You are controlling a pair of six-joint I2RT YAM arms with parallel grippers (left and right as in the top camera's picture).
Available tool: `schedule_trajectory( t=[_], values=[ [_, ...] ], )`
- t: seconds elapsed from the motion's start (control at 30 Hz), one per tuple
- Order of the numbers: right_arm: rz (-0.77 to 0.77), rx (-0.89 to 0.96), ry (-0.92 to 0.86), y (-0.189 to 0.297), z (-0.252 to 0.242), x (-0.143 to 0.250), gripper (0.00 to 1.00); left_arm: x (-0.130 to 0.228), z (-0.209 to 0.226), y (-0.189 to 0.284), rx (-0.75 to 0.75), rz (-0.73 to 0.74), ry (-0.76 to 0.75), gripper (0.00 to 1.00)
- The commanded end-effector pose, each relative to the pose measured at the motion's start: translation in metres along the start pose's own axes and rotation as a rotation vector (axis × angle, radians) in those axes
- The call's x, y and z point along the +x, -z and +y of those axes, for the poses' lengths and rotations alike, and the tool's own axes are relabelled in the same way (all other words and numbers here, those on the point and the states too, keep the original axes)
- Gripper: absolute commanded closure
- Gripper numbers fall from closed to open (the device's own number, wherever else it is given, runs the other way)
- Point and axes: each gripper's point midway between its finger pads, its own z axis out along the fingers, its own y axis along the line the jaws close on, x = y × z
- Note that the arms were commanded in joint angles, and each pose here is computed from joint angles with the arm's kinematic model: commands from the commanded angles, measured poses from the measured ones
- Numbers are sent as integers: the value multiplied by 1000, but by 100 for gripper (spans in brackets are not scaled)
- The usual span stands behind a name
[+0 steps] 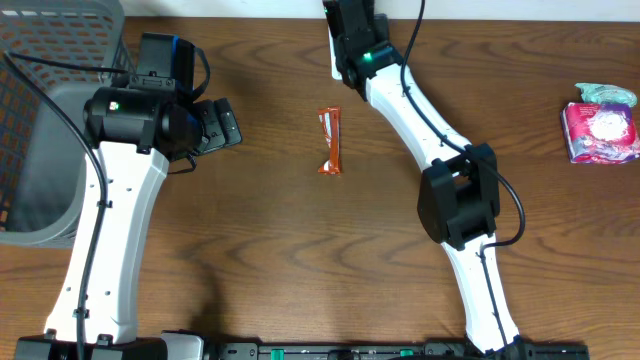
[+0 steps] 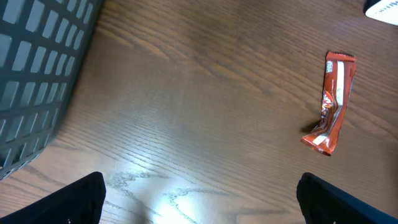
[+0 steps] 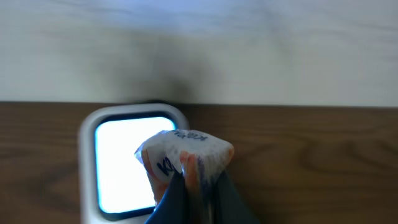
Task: Scan the item barcode
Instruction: 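Hold the Kleenex pack up to the white scanner, then carry the Kleenex pack to the far right beside the bag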
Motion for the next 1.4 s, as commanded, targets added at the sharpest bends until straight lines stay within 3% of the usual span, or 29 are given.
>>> schedule_trajectory(
  t=[0.0, 0.2, 0.4, 0.5, 0.63, 0.83, 0.93, 1.23, 1.37],
  values=[
    [-64, 163, -75, 14, -51, -40, 99, -1, 3, 3, -7, -10, -2, 2],
    [99, 288, -25, 6, -129, -22, 99, -1, 3, 3, -7, -10, -2, 2],
    [406, 446, 54, -5, -251, 42, 99, 0, 3, 3, -7, -9, -2, 2],
    [514, 430, 45, -7, -290, 65, 99, 0, 3, 3, -7, -9, -2, 2],
    [634, 265, 47, -12, -311, 93, 99, -1, 3, 3, -7, -10, -2, 2],
    [710, 289, -17, -7, -361, 115, 99, -1, 3, 3, -7, -10, -2, 2],
    [733, 280, -51, -5, -374, 123, 85, -1, 3, 3, -7, -10, -2, 2],
    [794, 224, -65, -3, -380, 144, 83, -1, 3, 3, -7, -10, -2, 2],
    [817, 222, -59, -5, -379, 155, 76, 0, 3, 3, -7, -9, -2, 2]
  ],
)
